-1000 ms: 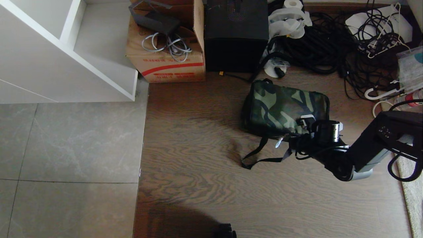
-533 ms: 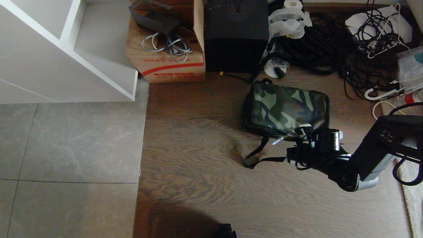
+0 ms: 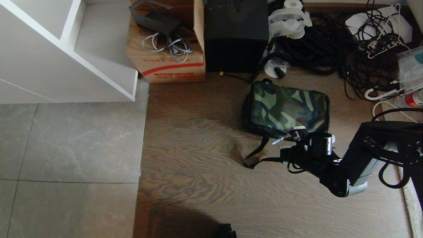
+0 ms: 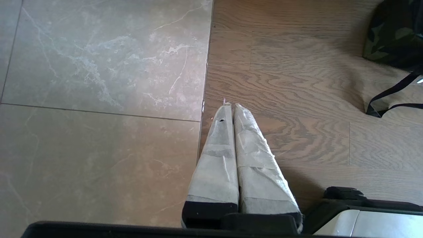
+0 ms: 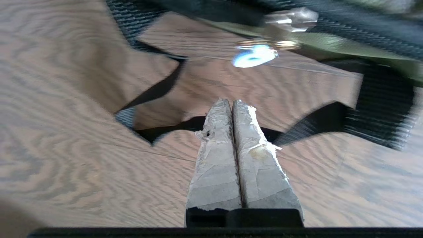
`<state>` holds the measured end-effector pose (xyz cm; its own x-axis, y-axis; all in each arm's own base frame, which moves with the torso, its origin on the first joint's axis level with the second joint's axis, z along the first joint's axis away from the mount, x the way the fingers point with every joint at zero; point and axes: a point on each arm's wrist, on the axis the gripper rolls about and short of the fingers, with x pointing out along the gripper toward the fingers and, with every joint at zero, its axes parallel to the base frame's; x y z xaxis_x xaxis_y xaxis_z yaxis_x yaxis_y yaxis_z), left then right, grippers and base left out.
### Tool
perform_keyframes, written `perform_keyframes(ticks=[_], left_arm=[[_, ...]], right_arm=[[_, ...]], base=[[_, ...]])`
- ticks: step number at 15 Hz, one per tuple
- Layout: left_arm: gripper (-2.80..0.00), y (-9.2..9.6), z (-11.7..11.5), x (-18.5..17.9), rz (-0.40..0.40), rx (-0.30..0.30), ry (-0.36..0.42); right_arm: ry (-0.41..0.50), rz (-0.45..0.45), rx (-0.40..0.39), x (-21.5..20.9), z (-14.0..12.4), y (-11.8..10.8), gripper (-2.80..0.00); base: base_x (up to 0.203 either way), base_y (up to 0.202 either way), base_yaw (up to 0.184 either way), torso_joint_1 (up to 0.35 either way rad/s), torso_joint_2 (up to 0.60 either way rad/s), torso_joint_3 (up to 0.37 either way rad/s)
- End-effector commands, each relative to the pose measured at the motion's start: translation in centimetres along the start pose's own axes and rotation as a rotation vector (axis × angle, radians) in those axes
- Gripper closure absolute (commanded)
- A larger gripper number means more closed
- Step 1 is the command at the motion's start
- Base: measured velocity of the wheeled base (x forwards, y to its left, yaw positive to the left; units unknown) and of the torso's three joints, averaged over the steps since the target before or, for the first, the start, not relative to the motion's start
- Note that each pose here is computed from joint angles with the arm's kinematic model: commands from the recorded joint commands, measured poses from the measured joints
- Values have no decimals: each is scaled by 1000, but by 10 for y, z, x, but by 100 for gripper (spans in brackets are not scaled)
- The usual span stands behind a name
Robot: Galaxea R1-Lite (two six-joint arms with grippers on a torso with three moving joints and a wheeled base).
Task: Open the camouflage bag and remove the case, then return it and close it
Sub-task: Open the top of the storage box
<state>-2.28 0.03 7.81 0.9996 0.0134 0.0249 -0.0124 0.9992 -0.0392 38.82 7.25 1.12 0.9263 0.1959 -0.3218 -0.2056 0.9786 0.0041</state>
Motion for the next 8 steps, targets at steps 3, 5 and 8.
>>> perform_keyframes(ticks=[3, 5, 8], left_arm=[[0, 0, -2, 1, 1, -1, 8], [0, 0, -2, 1, 2, -1, 9], [0, 0, -2, 1, 1, -1, 8]], right_arm=[[-47, 3, -17, 6, -3, 1, -280], [-47, 1, -15, 7, -4, 1, -280], [-59, -2, -7, 9, -7, 1, -280]], base=[[0, 0, 0, 0, 0, 0], [0, 0, 0, 0, 0, 0], [0, 0, 0, 0, 0, 0]])
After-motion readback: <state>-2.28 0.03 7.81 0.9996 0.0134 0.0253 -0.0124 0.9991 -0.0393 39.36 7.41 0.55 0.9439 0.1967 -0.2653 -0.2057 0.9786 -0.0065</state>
